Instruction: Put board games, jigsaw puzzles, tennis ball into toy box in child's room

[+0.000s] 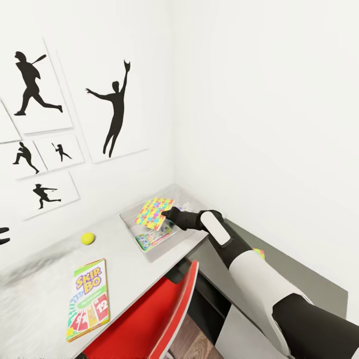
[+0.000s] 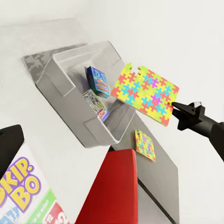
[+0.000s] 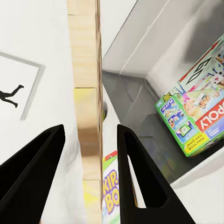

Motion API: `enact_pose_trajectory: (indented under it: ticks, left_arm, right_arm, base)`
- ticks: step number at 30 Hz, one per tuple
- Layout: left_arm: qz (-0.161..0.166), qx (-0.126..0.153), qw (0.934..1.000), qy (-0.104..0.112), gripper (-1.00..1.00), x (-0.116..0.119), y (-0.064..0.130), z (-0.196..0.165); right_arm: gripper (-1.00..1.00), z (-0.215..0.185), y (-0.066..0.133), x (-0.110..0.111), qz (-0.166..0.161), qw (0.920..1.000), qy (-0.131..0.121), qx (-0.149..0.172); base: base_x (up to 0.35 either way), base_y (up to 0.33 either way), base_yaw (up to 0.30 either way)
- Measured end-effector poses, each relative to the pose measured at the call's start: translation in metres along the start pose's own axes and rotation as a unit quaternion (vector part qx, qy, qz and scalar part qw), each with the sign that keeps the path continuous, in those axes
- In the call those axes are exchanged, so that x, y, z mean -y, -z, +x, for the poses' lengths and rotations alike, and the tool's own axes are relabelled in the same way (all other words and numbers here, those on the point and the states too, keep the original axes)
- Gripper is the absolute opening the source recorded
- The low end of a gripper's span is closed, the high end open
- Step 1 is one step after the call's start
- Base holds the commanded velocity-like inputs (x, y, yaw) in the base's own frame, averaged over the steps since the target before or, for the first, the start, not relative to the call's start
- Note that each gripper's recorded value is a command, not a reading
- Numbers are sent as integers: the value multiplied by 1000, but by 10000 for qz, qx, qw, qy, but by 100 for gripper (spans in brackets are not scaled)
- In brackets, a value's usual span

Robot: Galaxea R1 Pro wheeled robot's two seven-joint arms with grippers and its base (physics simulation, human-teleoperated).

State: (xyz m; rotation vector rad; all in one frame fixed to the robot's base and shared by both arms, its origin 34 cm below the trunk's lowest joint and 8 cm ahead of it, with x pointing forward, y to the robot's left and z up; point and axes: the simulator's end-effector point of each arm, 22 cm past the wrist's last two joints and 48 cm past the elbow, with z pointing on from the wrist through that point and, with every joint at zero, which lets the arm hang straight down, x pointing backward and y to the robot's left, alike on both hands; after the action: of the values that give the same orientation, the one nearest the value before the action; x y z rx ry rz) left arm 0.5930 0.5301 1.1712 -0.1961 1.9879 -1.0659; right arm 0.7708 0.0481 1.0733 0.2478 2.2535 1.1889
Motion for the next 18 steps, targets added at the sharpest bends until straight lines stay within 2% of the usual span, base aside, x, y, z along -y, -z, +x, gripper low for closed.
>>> enact_pose_trajectory:
  ticks: [5,10,15,18]
  left_arm:
    - [-6,-36,10000,29,100,-3,-4,3]
    - [-17,-61,10000,58,100,-6,-7,5]
    - [-40,-86,9999,80,100,-9,-8,7]
    - [-53,-101,9999,94,100,-11,-9,7]
  right_arm:
    - [-100,-4,-2,-1,-2,10000,24,2]
    - [-100,-22,-1,-14,-60,9998,157,78]
    - [-100,-56,3,-41,-169,9989,366,258]
    - [-100,-68,2,-43,-98,9987,417,293]
  base:
    - [0,0,83]
    - [0,0,84]
    - [0,0,84]
    - [0,0,84]
